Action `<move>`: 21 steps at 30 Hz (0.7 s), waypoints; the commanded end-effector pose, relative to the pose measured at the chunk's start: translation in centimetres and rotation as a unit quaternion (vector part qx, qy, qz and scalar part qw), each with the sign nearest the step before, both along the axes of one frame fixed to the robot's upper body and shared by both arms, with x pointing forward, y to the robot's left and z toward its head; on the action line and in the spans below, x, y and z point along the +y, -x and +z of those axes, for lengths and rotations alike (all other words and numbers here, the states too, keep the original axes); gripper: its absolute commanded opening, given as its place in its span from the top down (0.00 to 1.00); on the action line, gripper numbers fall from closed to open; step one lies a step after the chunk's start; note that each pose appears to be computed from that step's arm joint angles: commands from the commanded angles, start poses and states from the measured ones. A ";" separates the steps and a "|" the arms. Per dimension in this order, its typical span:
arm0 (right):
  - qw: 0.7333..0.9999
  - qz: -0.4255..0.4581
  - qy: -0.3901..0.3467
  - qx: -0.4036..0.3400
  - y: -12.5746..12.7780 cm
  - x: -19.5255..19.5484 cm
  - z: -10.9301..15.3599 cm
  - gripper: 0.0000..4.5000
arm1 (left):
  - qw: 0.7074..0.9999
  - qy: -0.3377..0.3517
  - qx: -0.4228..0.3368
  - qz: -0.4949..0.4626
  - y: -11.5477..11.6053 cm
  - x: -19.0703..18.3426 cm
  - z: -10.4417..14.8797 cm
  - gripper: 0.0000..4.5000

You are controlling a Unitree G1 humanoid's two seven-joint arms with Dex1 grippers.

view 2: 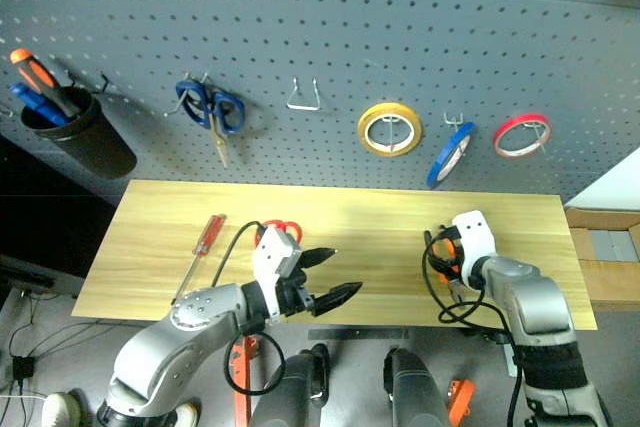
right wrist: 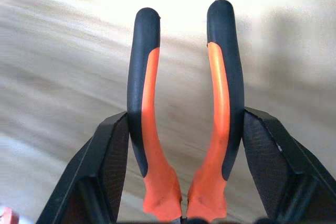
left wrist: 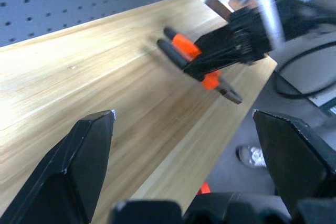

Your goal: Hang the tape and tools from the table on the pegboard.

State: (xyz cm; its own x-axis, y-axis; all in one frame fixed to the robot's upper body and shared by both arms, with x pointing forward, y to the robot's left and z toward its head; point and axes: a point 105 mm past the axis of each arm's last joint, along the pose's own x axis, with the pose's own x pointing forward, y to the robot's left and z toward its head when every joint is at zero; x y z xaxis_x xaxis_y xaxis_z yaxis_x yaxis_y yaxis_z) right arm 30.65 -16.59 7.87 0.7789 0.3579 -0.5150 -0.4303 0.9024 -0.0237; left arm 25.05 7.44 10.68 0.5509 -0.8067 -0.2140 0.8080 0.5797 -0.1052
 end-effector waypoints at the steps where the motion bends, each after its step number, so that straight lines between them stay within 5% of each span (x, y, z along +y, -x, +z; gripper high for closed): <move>1: 0.993 0.064 -0.019 -0.097 1.8 3.2 4.0 0.40 | 0.999 0.027 -0.019 -0.001 1.0 0.0 2.0 0.00; 13: 0.941 0.095 -0.075 -0.315 -0.3 8.4 12.0 0.40 | 0.989 0.108 -0.041 0.090 0.2 2.2 6.6 0.00; 21: 0.901 0.120 -0.084 -0.409 -3.0 11.2 16.0 0.40 | 0.966 0.061 -0.127 0.218 -1.3 6.4 8.5 0.00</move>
